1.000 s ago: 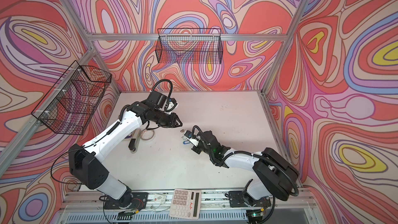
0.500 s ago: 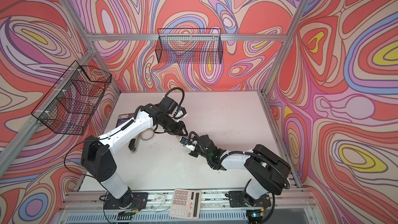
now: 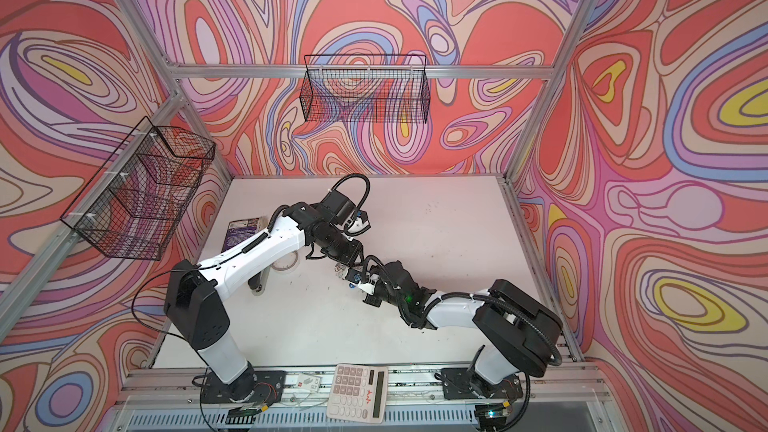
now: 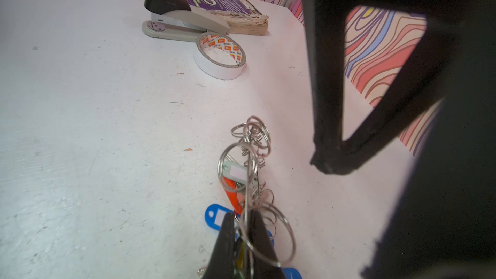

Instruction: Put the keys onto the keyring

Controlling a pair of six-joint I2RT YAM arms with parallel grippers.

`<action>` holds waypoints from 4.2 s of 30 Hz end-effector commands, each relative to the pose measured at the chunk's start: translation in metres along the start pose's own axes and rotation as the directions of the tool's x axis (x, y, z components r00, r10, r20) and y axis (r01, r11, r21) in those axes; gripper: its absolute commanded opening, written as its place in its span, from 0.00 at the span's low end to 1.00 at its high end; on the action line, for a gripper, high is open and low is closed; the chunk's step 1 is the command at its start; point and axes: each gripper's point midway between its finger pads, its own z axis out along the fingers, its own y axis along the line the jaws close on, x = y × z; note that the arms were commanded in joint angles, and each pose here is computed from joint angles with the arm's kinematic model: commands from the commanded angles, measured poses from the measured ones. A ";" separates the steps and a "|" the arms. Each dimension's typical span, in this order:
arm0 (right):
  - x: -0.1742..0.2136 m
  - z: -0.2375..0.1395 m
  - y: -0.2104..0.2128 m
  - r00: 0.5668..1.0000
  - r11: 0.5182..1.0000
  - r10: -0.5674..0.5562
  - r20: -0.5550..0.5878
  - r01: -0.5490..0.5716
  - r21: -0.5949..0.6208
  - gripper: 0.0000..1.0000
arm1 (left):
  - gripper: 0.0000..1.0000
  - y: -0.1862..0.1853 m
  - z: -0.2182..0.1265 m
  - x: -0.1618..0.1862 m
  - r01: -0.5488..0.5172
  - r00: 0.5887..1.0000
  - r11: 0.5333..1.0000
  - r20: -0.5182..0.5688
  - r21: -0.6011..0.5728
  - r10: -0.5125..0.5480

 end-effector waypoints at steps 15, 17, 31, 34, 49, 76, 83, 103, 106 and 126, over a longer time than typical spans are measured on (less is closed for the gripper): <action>-0.003 0.000 0.008 0.997 0.993 0.075 0.005 -0.074 -0.096 0.00 | 0.55 -0.007 -0.027 0.028 -0.344 0.916 0.937 0.245 0.068 0.318; -0.005 -0.001 0.008 0.997 0.992 0.080 0.010 -0.079 -0.100 0.00 | 0.56 -0.006 -0.027 0.027 -0.370 0.899 0.928 0.268 0.046 0.346; -0.011 -0.005 0.004 0.994 0.989 0.101 0.036 -0.097 -0.113 0.00 | 0.57 -0.003 -0.007 0.047 -0.483 0.863 0.876 0.175 0.013 0.473; -0.011 -0.005 0.003 0.993 0.988 0.108 0.040 -0.102 -0.116 0.00 | 0.59 -0.005 -0.002 0.054 -0.491 0.863 0.870 0.161 0.041 0.479; 0.004 -0.002 -0.007 0.993 0.992 0.117 0.004 -0.117 -0.054 0.00 | 0.49 0.031 -0.014 0.028 -0.080 0.977 0.996 0.201 0.047 0.069; 0.068 0.031 0.046 0.979 0.997 0.074 -0.192 -0.076 -0.006 0.14 | 0.47 0.065 -0.029 0.053 0.388 0.912 0.920 0.116 0.063 -0.393; 0.079 0.031 0.063 0.960 0.988 0.140 -0.243 -0.150 -0.024 0.21 | 0.48 0.069 -0.025 0.059 0.396 0.909 0.917 0.120 0.049 -0.399; 0.094 0.026 0.093 0.893 0.928 0.313 -0.324 -0.360 -0.096 0.24 | 0.48 0.074 -0.016 0.069 0.388 0.912 0.921 0.126 0.039 -0.390; 0.097 0.027 0.097 0.882 0.919 0.325 -0.341 -0.379 -0.104 0.26 | 0.48 0.075 -0.014 0.070 0.389 0.912 0.920 0.123 0.041 -0.391; 0.095 0.031 0.096 0.867 0.911 0.348 -0.357 -0.402 -0.089 0.27 | 0.53 0.062 0.024 0.060 0.546 0.801 0.795 0.114 0.266 -0.588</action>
